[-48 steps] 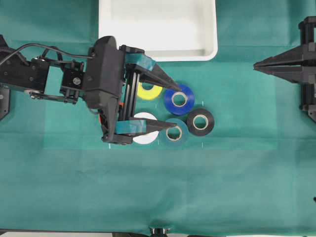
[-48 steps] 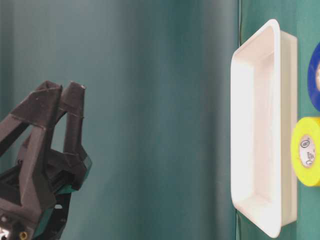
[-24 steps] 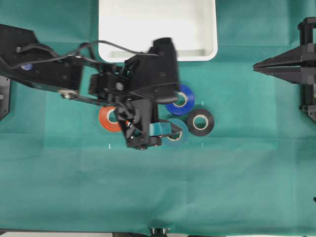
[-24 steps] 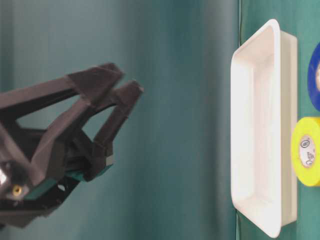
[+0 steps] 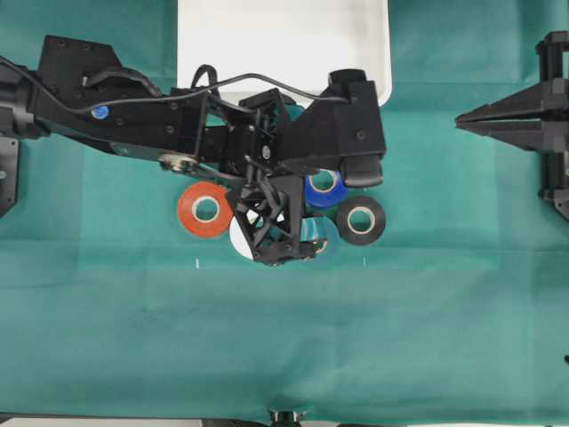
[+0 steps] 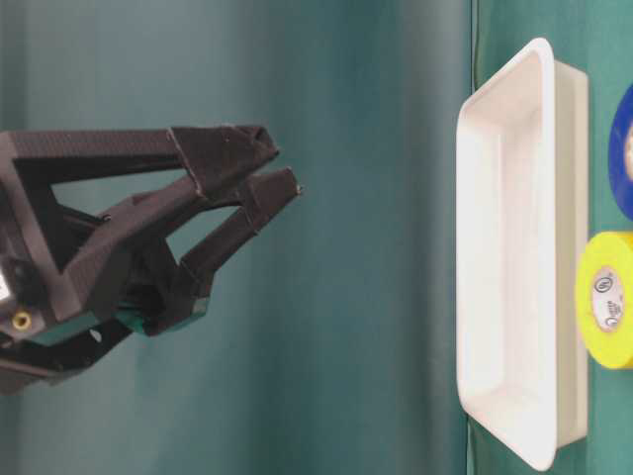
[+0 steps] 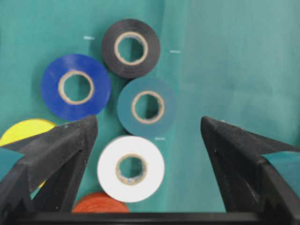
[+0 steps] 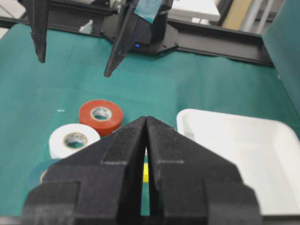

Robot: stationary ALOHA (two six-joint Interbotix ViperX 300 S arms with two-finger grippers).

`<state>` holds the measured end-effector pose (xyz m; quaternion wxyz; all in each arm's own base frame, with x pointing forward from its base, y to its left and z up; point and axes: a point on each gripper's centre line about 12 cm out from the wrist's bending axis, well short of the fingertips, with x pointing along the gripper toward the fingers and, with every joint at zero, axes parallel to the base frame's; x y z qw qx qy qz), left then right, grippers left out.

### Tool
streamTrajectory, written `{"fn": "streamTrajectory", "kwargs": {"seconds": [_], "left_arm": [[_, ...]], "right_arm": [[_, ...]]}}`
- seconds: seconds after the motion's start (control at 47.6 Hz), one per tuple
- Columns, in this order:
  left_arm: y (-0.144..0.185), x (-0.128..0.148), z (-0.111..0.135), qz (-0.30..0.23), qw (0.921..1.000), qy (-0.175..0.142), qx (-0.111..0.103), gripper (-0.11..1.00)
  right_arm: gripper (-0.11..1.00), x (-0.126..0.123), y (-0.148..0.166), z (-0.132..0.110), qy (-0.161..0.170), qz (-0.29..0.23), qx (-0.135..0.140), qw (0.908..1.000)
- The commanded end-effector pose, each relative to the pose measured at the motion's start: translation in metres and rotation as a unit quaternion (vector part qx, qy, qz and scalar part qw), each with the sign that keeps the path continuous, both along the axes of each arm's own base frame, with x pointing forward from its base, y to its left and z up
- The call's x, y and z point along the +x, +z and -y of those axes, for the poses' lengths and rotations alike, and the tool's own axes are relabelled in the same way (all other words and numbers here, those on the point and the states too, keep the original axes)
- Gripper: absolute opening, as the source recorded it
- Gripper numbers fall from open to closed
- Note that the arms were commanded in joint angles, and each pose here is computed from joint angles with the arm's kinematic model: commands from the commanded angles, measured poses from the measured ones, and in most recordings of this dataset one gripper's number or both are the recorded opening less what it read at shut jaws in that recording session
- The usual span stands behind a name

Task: Pick up the tape from a random location and place it into the white case.
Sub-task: 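Move the open left gripper over the tape cluster toward the teal roll, then lower the left gripper down onto the teal tape roll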

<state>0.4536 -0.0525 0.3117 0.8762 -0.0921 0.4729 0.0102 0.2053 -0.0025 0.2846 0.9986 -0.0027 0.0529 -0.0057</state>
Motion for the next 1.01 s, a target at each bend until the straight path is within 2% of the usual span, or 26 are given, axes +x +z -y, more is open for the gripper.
{"fn": "streamTrajectory", "kwargs": {"seconds": [0.0,0.483,0.609,0.714,0.797,0.986], "left_arm": [[0.018,0.001,-0.001,0.020,0.9998,0.000,-0.001,0.98],[0.018,0.002,-0.005,0.020,0.9998,0.008,-0.002,0.98],[0.018,0.002,-0.008,0.015,0.9991,0.034,-0.018,0.98],[0.018,0.000,-0.014,0.001,0.9953,0.085,-0.047,0.98],[0.016,-0.001,-0.017,-0.015,0.9916,0.113,-0.060,0.98],[0.019,0.000,-0.017,-0.029,0.9903,0.121,-0.062,0.98]], "right_arm": [[0.02,0.002,0.010,0.000,-0.001,0.012,0.000,0.9999],[0.02,0.003,0.012,0.000,-0.001,0.013,-0.001,0.9999],[0.02,0.003,0.012,0.000,-0.001,0.011,-0.001,0.9999],[0.02,0.003,0.012,0.000,-0.001,0.010,-0.001,0.9999],[0.02,0.003,0.012,0.000,-0.001,0.011,-0.001,0.9999],[0.02,0.003,0.012,0.000,-0.001,0.010,-0.002,0.9999]]}}
